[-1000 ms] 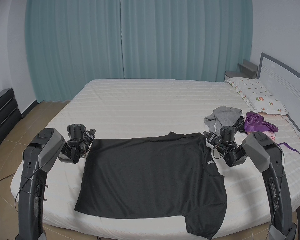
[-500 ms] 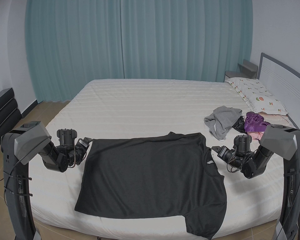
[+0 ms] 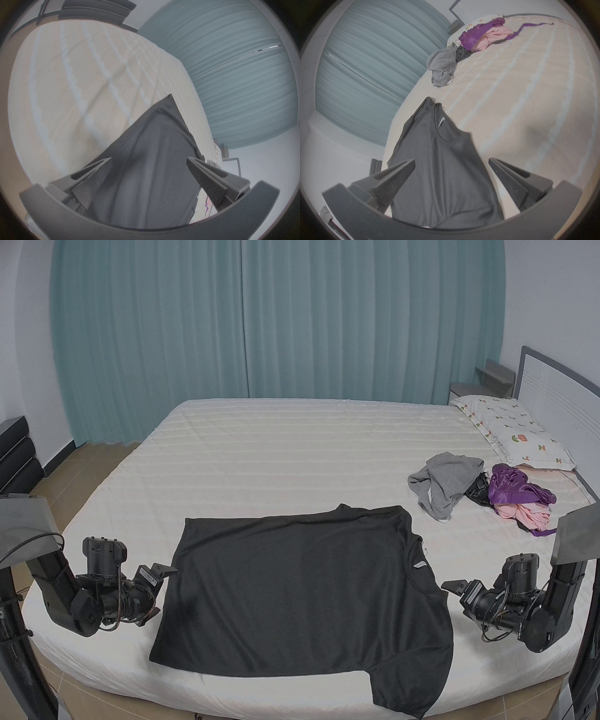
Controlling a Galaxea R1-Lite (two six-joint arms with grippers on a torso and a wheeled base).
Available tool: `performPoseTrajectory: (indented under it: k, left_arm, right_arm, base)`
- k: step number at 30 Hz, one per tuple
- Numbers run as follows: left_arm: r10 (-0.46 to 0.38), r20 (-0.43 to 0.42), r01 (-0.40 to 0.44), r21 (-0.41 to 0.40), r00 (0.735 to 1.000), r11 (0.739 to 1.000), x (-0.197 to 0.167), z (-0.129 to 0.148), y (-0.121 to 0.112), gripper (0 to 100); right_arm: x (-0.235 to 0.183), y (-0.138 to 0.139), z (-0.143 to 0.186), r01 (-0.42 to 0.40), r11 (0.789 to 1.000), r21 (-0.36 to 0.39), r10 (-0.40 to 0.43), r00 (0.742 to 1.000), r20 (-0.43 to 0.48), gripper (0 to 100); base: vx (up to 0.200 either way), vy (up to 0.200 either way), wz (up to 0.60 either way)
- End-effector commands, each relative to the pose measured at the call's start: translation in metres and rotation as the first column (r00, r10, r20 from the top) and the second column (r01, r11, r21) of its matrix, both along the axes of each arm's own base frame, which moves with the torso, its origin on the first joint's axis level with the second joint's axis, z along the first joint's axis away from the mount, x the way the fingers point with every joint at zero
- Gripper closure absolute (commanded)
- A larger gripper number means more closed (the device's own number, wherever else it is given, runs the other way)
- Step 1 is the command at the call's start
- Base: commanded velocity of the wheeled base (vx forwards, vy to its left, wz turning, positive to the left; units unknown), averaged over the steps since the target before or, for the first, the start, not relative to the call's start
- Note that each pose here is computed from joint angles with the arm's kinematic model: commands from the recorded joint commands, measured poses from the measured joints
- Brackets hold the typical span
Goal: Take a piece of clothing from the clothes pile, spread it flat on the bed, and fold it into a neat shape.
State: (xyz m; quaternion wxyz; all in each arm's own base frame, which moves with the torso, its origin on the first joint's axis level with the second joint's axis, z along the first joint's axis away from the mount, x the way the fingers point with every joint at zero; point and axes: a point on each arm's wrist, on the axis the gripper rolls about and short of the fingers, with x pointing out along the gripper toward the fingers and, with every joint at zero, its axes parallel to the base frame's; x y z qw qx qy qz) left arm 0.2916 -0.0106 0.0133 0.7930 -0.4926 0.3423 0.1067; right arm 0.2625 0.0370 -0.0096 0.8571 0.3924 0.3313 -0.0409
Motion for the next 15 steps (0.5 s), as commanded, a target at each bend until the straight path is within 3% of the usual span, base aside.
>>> performPoseTrajectory:
  k: [1, 8, 15]
  left_arm:
    - [-0.03, -0.005, 0.03, -0.03, 1.0, 0.999, -0.0247, 0.0085, -0.0014, 0]
    - [-0.033, -0.013, 0.033, -0.034, 0.999, 0.999, -0.0265, 0.007, -0.0007, 0]
    - [-0.043, -0.023, 0.043, -0.024, 0.999, 0.999, -0.0276, 0.0044, -0.0014, 0]
  right_arm:
    - [-0.0249, 0.0004, -0.0002, -0.026, 0.999, 0.045, 0.028, 0.999, -0.044, 0]
    - [-0.029, 0.0, -0.0035, -0.032, 0.998, 0.048, 0.035, 0.997, -0.068, 0]
    - [-0.0338, -0.0003, -0.0078, -0.033, 0.998, 0.045, 0.037, 0.995, -0.089, 0]
  base:
    - [-0.2, 0.0, 0.0]
    - [-0.2, 0.0, 0.0]
    - [0.0, 0.0, 0.0]
